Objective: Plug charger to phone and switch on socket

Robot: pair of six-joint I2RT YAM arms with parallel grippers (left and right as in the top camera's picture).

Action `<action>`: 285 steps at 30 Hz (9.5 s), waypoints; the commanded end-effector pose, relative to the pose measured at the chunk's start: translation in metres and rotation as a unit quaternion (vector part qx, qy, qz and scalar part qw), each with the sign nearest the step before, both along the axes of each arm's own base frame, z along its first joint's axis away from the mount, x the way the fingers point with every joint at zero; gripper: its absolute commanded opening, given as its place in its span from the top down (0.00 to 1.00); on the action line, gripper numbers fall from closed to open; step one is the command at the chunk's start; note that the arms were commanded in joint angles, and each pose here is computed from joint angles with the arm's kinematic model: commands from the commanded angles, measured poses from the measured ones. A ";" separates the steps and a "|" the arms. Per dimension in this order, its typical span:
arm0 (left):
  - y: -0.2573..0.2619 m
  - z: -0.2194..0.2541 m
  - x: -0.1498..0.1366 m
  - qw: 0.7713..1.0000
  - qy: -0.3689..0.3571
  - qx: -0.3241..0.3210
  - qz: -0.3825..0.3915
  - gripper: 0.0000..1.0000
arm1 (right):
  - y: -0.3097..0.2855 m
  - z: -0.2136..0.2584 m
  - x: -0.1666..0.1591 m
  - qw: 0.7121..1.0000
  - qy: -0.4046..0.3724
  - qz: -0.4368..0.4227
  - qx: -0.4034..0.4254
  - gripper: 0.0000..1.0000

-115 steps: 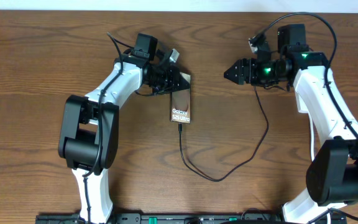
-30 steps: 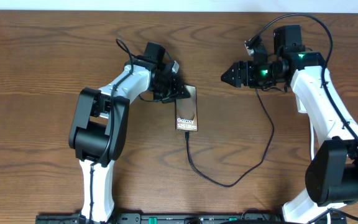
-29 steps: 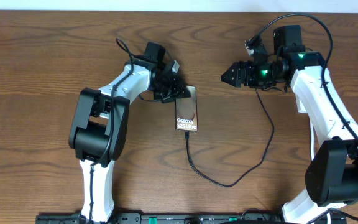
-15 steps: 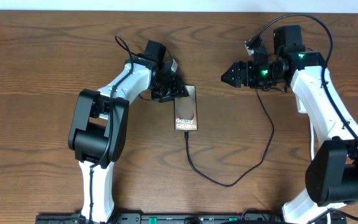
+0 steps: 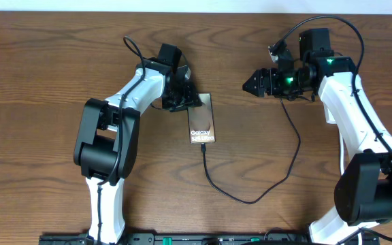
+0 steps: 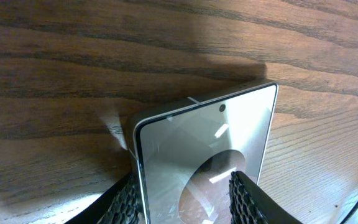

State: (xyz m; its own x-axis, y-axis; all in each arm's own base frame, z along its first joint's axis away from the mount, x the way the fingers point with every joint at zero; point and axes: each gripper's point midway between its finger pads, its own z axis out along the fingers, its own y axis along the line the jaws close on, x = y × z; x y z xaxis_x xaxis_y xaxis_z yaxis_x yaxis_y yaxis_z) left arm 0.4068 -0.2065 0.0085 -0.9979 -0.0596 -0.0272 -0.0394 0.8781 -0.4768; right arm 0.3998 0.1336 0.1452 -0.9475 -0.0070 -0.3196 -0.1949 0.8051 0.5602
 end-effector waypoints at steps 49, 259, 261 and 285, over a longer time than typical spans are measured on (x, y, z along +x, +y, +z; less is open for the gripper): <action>0.100 0.229 -0.004 0.961 -0.246 0.084 0.091 0.29 | -0.100 0.152 -0.008 0.974 -0.190 -0.115 -0.054 0.18; 0.100 0.229 -0.004 0.961 -0.246 0.084 0.092 0.02 | -0.328 -0.122 0.048 0.946 0.047 -0.257 -0.191 0.17; 0.100 0.229 -0.004 0.961 -0.246 0.084 0.092 0.02 | -0.329 -0.122 0.049 0.946 0.045 -0.257 -0.191 0.17; 0.100 0.229 -0.004 0.961 -0.246 0.084 0.092 0.02 | -0.312 -0.144 0.042 0.954 0.050 -0.247 -0.165 0.17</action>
